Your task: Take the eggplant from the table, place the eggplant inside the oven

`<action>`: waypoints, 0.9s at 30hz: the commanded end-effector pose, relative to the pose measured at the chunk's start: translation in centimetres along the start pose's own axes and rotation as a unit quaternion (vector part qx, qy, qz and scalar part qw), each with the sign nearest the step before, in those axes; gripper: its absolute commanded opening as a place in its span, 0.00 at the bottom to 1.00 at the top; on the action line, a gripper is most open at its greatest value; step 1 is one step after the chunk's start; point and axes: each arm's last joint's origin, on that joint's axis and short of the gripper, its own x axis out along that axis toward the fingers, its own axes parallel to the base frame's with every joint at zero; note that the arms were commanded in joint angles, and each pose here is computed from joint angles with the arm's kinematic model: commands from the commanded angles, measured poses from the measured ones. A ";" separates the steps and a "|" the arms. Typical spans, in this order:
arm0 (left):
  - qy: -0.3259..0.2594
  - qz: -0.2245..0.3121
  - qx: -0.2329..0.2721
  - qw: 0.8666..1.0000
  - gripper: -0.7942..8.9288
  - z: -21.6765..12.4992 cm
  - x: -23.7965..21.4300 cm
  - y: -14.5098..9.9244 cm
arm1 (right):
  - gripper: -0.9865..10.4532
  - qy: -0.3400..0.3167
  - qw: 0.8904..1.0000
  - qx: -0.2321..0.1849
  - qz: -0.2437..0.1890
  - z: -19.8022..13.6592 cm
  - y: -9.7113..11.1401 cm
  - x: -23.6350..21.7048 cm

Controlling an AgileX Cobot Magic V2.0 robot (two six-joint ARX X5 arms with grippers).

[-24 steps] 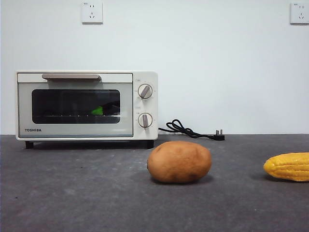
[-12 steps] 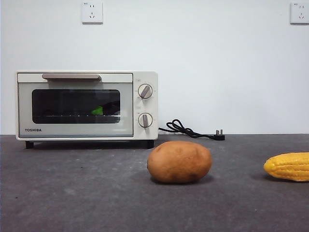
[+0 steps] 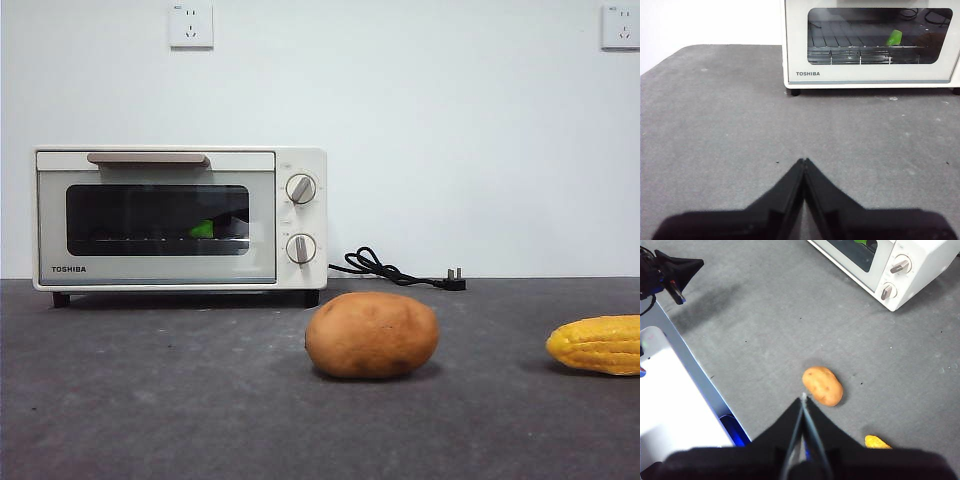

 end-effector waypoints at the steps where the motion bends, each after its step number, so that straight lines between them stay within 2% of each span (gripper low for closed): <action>1: 0.000 -0.001 -0.005 1.000 0.08 -0.2 0.1 0.0 | 0.09 0.009 1.000 -0.001 0.001 -0.2 0.0 0.0; 10: 0.000 -0.001 -0.005 1.000 0.08 -0.2 0.1 0.0 | 0.09 0.009 1.000 -0.001 0.002 -0.2 0.0 0.0; 15: 0.000 -0.001 -0.005 1.000 0.08 -0.2 0.1 0.0 | 0.09 -0.010 0.998 0.001 -0.059 -0.9 -0.6 -1.7; 18: 0.000 -0.001 -0.005 1.000 0.08 -0.2 0.1 0.0 | 0.09 -0.043 0.996 0.025 -0.079 -1.8 -1.0 -3.7; 21: 0.000 -0.001 -0.005 1.000 0.08 -0.2 0.1 0.0 | 0.09 -0.095 0.988 0.064 -0.105 -2.7 -1.3 -6.0; 24: 0.000 -0.001 -0.005 1.000 0.08 -0.2 0.1 0.0 | 0.09 -0.143 0.972 0.107 -0.154 -3.8 -1.5 -8.4; 27: 0.000 -0.001 -0.005 1.000 0.08 -0.2 0.1 0.0 | 0.09 -0.175 0.953 0.132 -0.209 -5.2 -1.1 -10.5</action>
